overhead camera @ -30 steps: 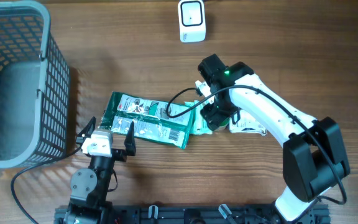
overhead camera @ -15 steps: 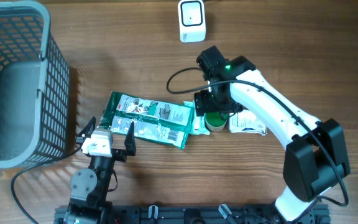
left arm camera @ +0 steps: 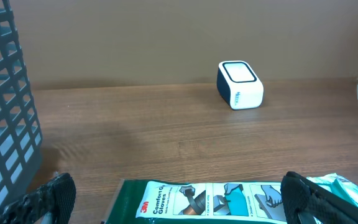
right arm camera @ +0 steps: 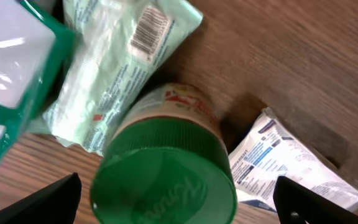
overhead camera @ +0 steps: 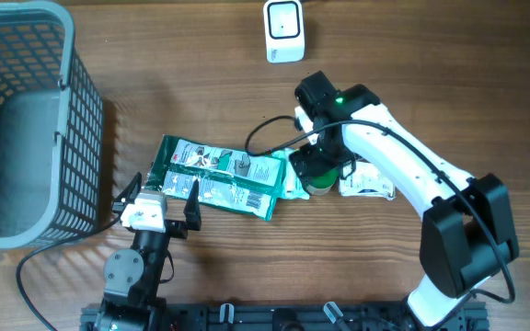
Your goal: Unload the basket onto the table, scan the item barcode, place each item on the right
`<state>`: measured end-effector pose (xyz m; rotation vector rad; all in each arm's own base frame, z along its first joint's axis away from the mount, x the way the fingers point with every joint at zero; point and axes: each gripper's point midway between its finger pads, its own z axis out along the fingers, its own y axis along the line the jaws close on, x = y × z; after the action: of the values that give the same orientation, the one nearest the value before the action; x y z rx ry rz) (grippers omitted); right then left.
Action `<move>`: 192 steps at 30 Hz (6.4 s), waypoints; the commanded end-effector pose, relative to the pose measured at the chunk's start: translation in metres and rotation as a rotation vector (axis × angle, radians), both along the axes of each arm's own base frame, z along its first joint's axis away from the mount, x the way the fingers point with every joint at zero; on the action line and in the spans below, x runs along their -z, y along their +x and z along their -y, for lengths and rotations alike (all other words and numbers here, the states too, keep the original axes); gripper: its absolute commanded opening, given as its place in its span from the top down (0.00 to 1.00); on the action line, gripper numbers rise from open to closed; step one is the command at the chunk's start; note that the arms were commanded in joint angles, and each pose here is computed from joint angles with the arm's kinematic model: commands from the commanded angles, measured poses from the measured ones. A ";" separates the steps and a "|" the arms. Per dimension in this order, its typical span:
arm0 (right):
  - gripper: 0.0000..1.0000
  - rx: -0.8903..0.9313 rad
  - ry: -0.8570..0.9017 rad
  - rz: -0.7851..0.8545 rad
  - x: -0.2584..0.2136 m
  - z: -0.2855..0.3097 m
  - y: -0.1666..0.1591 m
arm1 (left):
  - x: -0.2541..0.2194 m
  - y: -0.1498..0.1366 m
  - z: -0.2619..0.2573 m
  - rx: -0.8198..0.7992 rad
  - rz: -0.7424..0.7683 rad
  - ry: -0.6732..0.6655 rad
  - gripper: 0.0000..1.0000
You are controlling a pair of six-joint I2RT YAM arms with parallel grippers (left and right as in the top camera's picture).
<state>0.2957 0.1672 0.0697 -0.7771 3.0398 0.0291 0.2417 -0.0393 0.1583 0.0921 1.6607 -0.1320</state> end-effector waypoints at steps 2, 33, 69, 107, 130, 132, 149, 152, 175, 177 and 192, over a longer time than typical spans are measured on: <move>0.00 -0.089 -0.032 -0.011 0.022 0.007 -0.003 | 0.000 0.000 0.000 -0.005 0.005 -0.014 0.00; 0.32 0.823 0.006 0.014 0.025 -0.016 0.038 | 0.000 0.000 0.000 -0.005 0.004 -0.014 0.00; 0.00 0.832 0.166 -0.006 -0.058 -0.041 0.047 | 0.000 0.000 0.000 -0.004 0.003 -0.013 0.00; 0.07 1.061 0.337 -0.548 0.034 -0.007 0.066 | 0.000 0.000 0.000 -0.004 0.002 -0.013 0.00; 0.31 1.174 0.179 -0.630 0.074 -0.022 0.045 | 0.001 0.000 0.000 -0.004 0.001 -0.013 0.00; 0.32 1.100 0.226 -0.643 0.070 -0.026 0.044 | 0.001 0.000 0.000 -0.005 0.001 -0.013 0.00; 0.43 0.570 0.484 -0.604 -0.021 -0.037 0.056 | 0.001 0.000 0.000 -0.004 0.001 -0.013 0.00; 0.45 0.421 0.651 -0.644 -0.046 -0.053 0.045 | 0.001 0.000 0.000 -0.004 0.001 -0.013 0.00; 0.44 0.267 0.562 -0.530 -0.198 -0.149 -0.110 | 0.001 0.000 0.000 -0.004 0.001 -0.013 0.00; 0.44 0.279 0.539 -0.505 -0.194 -0.146 -0.107 | 0.001 0.000 0.000 -0.004 0.001 -0.013 0.00; 0.36 0.493 0.131 0.618 -0.187 -0.066 0.083 | 0.001 0.000 0.000 -0.004 0.001 -0.013 0.00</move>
<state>0.3453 0.2659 0.2323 -0.1120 2.7090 0.2324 0.2417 -0.0393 0.1582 0.0918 1.6611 -0.1322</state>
